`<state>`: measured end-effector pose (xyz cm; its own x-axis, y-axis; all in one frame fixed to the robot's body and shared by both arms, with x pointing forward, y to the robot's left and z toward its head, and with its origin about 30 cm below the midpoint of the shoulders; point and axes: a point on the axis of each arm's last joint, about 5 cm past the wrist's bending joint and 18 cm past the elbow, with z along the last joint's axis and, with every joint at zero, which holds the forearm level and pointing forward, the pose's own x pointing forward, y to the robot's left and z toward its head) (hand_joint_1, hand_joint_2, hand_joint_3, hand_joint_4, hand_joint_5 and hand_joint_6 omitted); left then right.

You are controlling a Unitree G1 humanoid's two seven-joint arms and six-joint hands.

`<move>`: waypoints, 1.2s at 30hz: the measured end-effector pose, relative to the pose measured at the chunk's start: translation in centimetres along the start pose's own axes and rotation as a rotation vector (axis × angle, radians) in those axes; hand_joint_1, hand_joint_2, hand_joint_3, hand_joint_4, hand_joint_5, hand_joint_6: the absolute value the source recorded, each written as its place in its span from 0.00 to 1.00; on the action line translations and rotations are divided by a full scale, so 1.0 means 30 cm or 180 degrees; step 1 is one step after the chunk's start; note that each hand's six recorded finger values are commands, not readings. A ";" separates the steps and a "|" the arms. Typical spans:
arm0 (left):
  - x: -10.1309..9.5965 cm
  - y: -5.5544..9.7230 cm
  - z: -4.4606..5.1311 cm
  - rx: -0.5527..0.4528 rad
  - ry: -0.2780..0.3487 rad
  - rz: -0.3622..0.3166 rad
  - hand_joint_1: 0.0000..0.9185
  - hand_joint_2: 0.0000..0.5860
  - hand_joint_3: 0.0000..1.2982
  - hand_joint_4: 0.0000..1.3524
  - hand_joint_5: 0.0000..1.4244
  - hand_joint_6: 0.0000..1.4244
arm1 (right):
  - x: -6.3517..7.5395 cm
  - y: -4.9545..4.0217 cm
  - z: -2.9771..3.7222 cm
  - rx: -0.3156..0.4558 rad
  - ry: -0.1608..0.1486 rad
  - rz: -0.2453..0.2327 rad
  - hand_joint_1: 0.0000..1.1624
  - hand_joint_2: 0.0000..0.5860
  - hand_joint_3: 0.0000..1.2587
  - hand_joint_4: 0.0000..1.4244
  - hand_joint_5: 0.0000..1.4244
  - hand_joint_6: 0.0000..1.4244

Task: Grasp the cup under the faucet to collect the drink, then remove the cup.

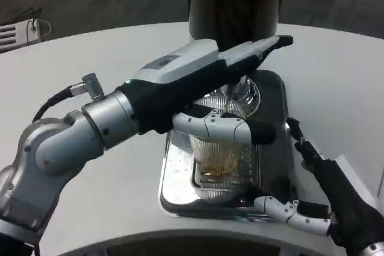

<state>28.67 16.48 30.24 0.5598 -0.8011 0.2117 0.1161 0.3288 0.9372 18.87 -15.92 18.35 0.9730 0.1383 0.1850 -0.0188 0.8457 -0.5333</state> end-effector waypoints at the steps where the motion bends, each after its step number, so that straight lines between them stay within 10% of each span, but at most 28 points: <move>1: 0.000 0.000 0.000 -0.0003 0.0001 0.0001 0.00 0.00 0.00 0.00 0.00 0.05 | 0.007 0.003 -0.001 0.0006 -0.0001 -0.0002 0.66 0.38 0.00 0.00 0.01 0.03; 22: -0.011 0.009 0.010 0.0002 0.0043 -0.0001 0.00 0.00 0.00 0.00 0.00 0.05 | 0.144 0.073 0.000 0.0313 -0.0260 -0.0047 0.72 0.33 0.00 0.00 0.01 0.03; 36: -0.015 0.016 0.014 0.0023 0.0055 0.0002 0.00 0.00 0.00 0.00 0.00 0.05 | 0.212 0.090 0.000 0.0373 -0.0219 -0.0003 0.72 0.33 0.00 0.00 0.01 0.03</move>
<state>28.14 16.78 30.71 0.5740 -0.7921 0.2077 0.1097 0.3257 0.9391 25.00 -12.75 18.08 0.9549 0.1691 0.2439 -0.0485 0.8997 -0.4338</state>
